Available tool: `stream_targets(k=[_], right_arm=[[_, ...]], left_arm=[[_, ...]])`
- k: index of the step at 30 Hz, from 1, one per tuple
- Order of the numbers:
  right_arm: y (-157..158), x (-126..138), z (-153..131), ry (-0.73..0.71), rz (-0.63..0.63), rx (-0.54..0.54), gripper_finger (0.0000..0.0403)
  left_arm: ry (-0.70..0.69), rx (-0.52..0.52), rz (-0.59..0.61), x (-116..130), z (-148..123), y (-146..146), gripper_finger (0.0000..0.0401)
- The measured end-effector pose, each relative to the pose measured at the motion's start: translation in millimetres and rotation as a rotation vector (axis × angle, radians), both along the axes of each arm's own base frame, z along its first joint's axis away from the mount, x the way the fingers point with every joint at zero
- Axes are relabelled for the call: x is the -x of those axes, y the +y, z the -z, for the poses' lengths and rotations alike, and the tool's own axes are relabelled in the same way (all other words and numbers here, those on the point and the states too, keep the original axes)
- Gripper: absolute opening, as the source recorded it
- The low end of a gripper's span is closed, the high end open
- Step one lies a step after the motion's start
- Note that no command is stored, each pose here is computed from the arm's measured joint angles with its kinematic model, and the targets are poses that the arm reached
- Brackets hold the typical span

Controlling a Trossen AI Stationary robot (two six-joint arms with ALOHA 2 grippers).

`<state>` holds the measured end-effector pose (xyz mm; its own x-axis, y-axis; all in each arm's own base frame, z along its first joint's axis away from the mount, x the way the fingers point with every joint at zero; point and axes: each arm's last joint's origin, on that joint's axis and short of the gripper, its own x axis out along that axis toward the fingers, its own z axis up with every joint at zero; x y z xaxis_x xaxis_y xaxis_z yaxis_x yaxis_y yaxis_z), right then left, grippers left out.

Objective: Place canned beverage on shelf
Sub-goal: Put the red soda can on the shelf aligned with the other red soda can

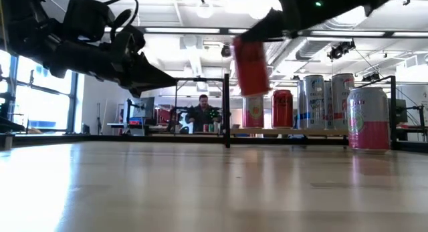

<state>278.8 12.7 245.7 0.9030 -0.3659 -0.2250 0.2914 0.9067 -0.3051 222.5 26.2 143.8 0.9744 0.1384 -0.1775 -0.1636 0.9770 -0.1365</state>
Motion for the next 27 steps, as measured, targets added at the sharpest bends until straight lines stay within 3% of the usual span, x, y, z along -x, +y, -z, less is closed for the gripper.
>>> stream_targets(k=[6,12,19,27], right_arm=[[-36,57,17,-0.061,0.106,0.041,0.0266],[-68,97,33,-0.138,0.123,0.032,0.0266],[-95,114,52,-0.143,0.177,-0.064,0.0266],[-110,120,58,-0.161,0.264,-0.063,0.0266]], left_arm=[[-0.004,-0.002,0.0,2,0,0,0.0007],[-0.027,-0.003,-0.001,2,-3,0,0.0007],[-0.026,-0.003,-0.002,2,-2,0,0.0007],[-0.023,-0.01,-0.001,2,-2,0,0.0007]])
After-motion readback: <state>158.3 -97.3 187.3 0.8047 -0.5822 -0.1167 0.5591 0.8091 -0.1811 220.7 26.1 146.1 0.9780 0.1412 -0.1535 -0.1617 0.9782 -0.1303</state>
